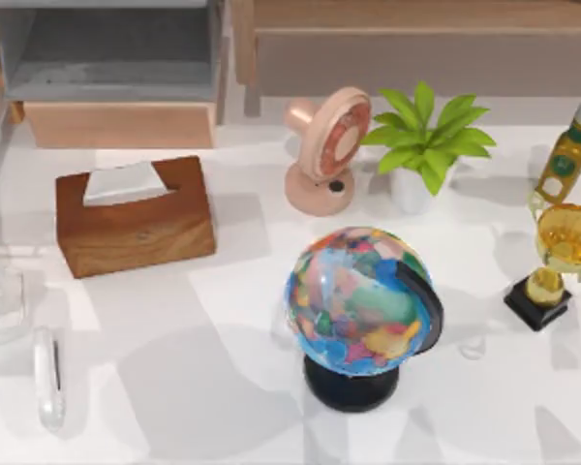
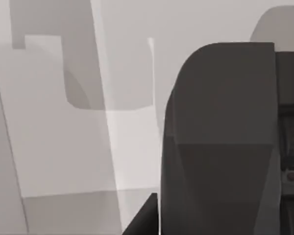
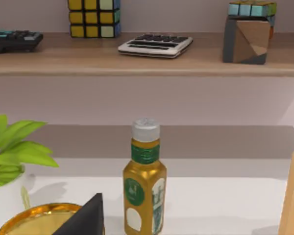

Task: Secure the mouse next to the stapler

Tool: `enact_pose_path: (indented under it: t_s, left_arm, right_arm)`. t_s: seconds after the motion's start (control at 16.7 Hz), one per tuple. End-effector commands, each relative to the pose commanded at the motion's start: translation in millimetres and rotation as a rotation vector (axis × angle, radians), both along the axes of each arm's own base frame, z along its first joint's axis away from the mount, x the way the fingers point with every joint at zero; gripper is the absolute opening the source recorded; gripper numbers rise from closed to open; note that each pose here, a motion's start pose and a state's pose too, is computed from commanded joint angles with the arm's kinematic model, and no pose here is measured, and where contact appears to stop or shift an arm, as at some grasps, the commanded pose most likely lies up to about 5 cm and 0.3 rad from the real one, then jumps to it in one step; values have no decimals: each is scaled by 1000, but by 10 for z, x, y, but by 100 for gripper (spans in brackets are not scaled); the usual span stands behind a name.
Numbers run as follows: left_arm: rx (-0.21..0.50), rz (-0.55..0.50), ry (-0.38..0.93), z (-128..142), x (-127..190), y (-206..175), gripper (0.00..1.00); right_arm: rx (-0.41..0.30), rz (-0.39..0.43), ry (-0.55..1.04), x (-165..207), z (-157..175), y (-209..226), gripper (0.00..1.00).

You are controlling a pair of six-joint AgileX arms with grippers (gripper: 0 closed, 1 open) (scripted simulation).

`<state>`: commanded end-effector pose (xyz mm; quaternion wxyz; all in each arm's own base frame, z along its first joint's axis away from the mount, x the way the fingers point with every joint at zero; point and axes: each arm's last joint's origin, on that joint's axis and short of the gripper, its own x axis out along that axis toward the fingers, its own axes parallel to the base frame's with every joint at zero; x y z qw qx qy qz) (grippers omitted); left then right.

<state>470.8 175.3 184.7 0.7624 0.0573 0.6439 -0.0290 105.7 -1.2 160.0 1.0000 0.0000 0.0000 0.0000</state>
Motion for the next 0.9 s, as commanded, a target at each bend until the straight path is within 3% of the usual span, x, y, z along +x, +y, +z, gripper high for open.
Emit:
enact_pose_path:
  t_s: [0.24, 0.42, 0.72, 0.9]
  left_arm:
    - [48, 77, -149, 687, -232, -129, 0]
    - [29, 127, -194, 964, -456, -383, 0]
    - [-72, 151, -141, 1006, -857, -1189, 0]
    - [-125, 111, -92, 836, -1094, -1874, 0]
  right_arm:
    - [0, 0, 0, 0, 0, 0, 100]
    - [0, 0, 0, 0, 0, 0, 100]
    - [0, 0, 0, 0, 0, 0, 100]
    - [0, 0, 0, 0, 0, 0, 100]
